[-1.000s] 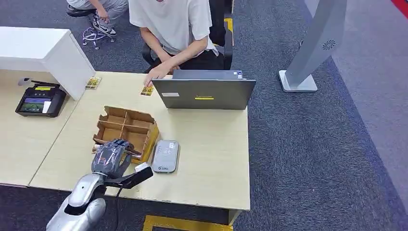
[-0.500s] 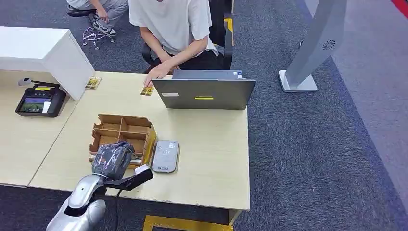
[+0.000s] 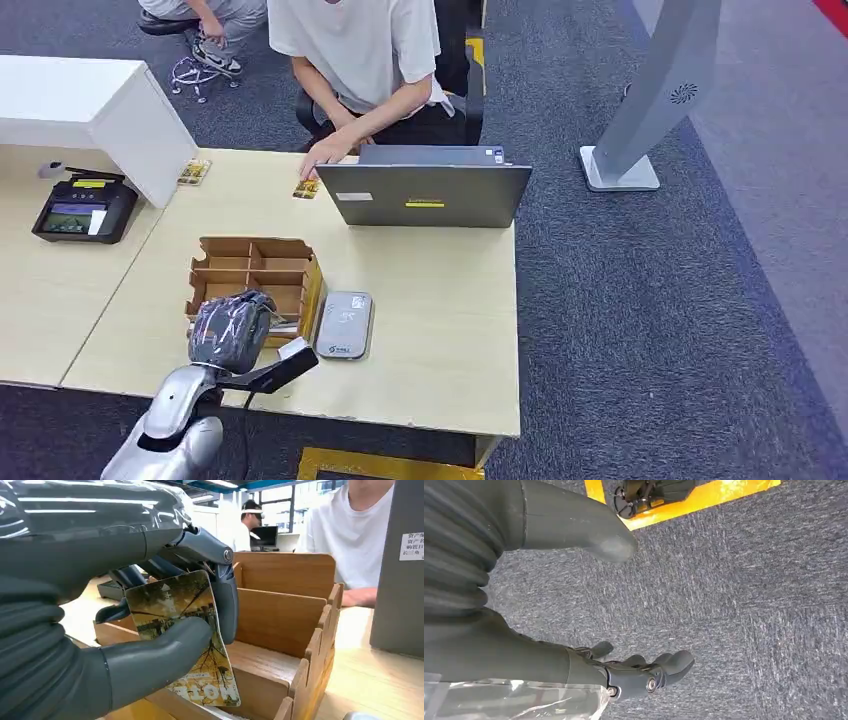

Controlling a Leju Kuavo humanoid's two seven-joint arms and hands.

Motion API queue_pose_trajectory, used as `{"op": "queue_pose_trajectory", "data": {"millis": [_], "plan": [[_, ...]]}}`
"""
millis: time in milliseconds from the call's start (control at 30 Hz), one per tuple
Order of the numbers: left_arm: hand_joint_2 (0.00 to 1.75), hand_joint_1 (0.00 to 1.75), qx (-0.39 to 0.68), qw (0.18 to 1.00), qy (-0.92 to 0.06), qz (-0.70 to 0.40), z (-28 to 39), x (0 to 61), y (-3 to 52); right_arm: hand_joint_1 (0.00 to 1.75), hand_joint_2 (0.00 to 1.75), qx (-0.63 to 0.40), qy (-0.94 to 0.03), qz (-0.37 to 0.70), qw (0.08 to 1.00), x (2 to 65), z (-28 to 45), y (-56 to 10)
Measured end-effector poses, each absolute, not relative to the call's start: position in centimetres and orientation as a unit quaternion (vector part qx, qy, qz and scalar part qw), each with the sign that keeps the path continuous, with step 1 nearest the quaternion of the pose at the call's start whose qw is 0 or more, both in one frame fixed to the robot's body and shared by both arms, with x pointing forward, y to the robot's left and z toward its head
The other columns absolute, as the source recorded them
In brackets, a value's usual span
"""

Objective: Pass the card to the sensor for recognition and then transmit it.

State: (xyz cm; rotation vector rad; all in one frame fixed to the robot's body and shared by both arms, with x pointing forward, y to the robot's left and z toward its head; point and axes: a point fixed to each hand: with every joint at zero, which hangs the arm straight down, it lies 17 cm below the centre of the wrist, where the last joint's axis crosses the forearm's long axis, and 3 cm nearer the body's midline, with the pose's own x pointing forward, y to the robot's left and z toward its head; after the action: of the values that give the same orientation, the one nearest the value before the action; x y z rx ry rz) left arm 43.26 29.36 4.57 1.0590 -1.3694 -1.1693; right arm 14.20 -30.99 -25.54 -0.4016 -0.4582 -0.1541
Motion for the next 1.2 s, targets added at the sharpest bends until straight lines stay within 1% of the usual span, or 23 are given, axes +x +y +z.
{"op": "queue_pose_trajectory", "data": {"millis": [533, 700, 833, 967, 1067, 1200], "plan": [[1.75, 1.75, 0.461, 0.46, -0.607, -0.455, 9.2, 44.4, 28.7, 0.0, 1.75, -0.198, -0.225, -0.069, 0.952, 14.2, -25.6, -30.9], [1.75, 1.75, 0.488, 0.41, -0.638, -0.432, 14.9, 47.5, 29.1, 0.0, 1.75, -0.196, -0.227, -0.057, 0.952, 14.9, -25.5, -30.7], [1.75, 1.75, 0.523, 0.346, -0.674, -0.391, 23.6, 51.5, 29.3, 0.0, 1.75, -0.192, -0.231, -0.038, 0.953, 16.1, -25.2, -30.2], [1.75, 1.75, 0.56, 0.305, -0.683, -0.358, 31.3, 55.2, 30.4, 0.0, 1.75, -0.185, -0.237, -0.021, 0.953, 17.3, -25.0, -29.3], [1.75, 1.75, 0.572, 0.292, -0.684, -0.345, 33.9, 56.4, 31.0, 0.0, 1.75, -0.184, -0.238, -0.018, 0.953, 17.6, -24.9, -29.1], [1.75, 1.75, 0.583, 0.287, -0.681, -0.338, 34.9, 57.0, 31.5, 0.0, 1.75, -0.181, -0.241, -0.01, 0.953, 17.8, -24.9, -28.8]]}}
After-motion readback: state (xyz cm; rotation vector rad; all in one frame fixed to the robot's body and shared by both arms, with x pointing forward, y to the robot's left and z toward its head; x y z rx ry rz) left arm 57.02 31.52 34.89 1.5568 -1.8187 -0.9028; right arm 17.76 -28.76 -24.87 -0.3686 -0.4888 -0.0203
